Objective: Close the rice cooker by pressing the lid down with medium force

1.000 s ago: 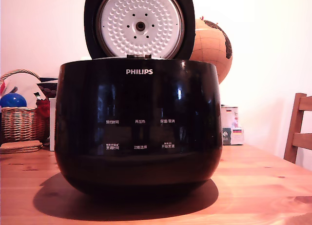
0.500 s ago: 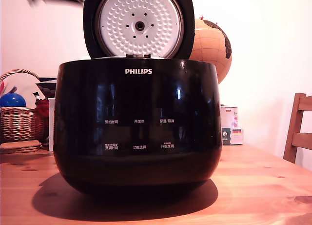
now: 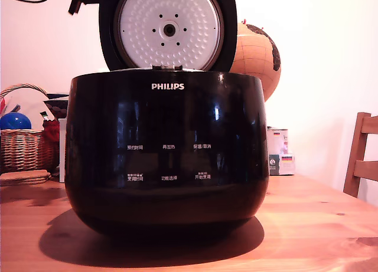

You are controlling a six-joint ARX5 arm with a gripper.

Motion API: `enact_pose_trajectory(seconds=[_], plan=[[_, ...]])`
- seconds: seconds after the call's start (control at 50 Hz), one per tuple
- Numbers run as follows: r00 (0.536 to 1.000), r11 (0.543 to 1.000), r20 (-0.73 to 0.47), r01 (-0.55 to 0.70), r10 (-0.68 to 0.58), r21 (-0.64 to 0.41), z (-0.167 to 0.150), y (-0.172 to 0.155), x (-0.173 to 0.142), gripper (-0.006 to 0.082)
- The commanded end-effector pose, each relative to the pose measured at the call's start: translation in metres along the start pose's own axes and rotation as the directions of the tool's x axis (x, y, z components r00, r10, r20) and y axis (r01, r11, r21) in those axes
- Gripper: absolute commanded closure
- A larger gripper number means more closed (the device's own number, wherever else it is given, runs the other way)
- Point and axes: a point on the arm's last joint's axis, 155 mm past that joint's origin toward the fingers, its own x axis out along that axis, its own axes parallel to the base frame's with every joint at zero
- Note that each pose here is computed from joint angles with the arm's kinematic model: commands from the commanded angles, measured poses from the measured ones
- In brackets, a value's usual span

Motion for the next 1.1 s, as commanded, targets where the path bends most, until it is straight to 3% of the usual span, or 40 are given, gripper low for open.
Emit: enact_pose_trajectory(seconds=[0.0, 0.24, 0.44, 0.52, 0.6, 0.74, 1.08], plan=[[0.999, 0.999, -0.030, 0.037, -0.037, -0.016, -0.006, -0.012, 0.006, 0.0788], [0.986, 0.992, -0.143, 0.077, -0.090, -0.096, -0.038, -0.033, 0.014, 0.0788], [0.967, 0.992, -0.228, 0.094, -0.112, -0.089, -0.061, -0.052, 0.021, 0.0788], [0.958, 0.995, -0.271, 0.078, -0.094, -0.067, -0.073, -0.057, 0.027, 0.0788], [0.948, 0.999, -0.317, -0.021, 0.028, 0.026, -0.085, -0.046, 0.035, 0.0788], [0.936, 0.992, -0.334, -0.081, 0.108, 0.094, -0.091, -0.046, 0.044, 0.0788], [0.930, 0.984, -0.342, -0.089, 0.137, 0.153, -0.109, -0.059, 0.056, 0.0788]])
